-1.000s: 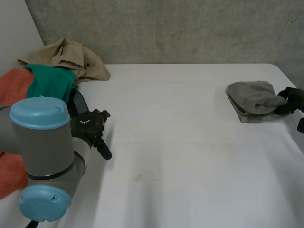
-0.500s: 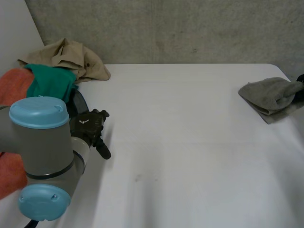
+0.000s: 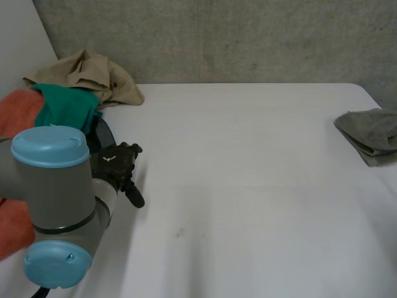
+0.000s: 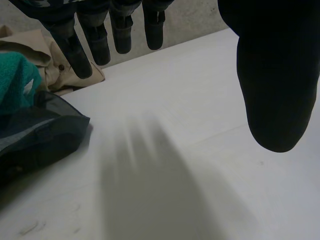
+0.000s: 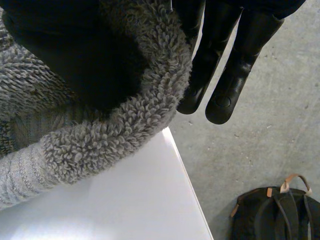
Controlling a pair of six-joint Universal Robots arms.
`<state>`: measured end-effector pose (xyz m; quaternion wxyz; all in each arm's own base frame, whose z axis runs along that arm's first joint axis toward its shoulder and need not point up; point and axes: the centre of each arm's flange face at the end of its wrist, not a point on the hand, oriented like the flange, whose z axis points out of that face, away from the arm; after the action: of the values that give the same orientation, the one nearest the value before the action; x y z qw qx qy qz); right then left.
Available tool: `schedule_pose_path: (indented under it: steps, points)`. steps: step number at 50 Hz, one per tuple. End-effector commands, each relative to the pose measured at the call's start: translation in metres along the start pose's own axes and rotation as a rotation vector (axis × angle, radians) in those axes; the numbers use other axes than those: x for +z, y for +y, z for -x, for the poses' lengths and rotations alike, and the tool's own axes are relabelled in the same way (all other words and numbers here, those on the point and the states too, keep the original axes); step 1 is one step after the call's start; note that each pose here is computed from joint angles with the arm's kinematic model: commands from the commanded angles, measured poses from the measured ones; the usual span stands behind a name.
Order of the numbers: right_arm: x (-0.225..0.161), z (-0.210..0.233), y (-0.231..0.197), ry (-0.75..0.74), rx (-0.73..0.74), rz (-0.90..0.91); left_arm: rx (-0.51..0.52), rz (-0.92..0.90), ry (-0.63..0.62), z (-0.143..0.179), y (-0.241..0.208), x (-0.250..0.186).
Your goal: Fold the laundry.
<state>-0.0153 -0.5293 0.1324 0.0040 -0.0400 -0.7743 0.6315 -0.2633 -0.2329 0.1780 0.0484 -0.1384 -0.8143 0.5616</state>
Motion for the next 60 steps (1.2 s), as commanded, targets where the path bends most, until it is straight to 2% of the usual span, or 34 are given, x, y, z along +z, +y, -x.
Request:
schedule_pose_path:
  steps: [1,13,19,23,29,33,35,41,46,49,50,53,60]
  points:
    - [-0.004,0.002,0.010,-0.004,-0.048,0.045,0.000,0.001,0.000,0.000,0.000,0.000]
    - [-0.030,0.003,-0.023,0.018,-0.227,0.045,-0.006,-0.016,-0.004,0.002,-0.006,-0.003]
    - [-0.051,-0.028,-0.076,0.178,-0.483,-0.012,-0.010,-0.028,-0.005,0.004,-0.009,-0.007]
    - [-0.063,-0.030,-0.108,0.239,-0.625,-0.070,-0.012,-0.035,-0.005,0.004,-0.011,-0.009]
    - [-0.073,-0.022,-0.145,0.265,-0.679,-0.202,-0.015,-0.047,-0.004,0.005,-0.014,-0.010]
    - [-0.087,0.031,-0.167,0.171,-0.684,-0.305,-0.020,-0.067,-0.004,0.005,-0.020,-0.015]
    - [-0.101,0.070,-0.172,0.072,-0.659,-0.347,-0.023,-0.084,-0.005,0.006,-0.025,-0.017]
    - [-0.136,0.146,-0.151,-0.220,-0.528,-0.335,-0.032,-0.129,-0.018,0.011,-0.038,-0.020]
    - [-0.183,0.203,-0.107,-0.500,-0.389,-0.212,-0.039,-0.155,-0.053,0.023,-0.048,-0.017]
    - [-0.209,0.227,-0.083,-0.614,-0.363,-0.147,-0.027,-0.163,-0.077,0.030,-0.052,-0.013]
    - [-0.226,0.241,-0.061,-0.690,-0.361,-0.092,-0.021,-0.167,-0.085,0.032,-0.054,-0.011]
    - [-0.254,0.261,-0.026,-0.792,-0.370,-0.013,0.027,-0.179,-0.131,0.045,-0.062,-0.004]
    - [-0.289,0.274,0.017,-0.878,-0.411,0.055,0.157,-0.173,-0.268,0.084,-0.073,0.015]
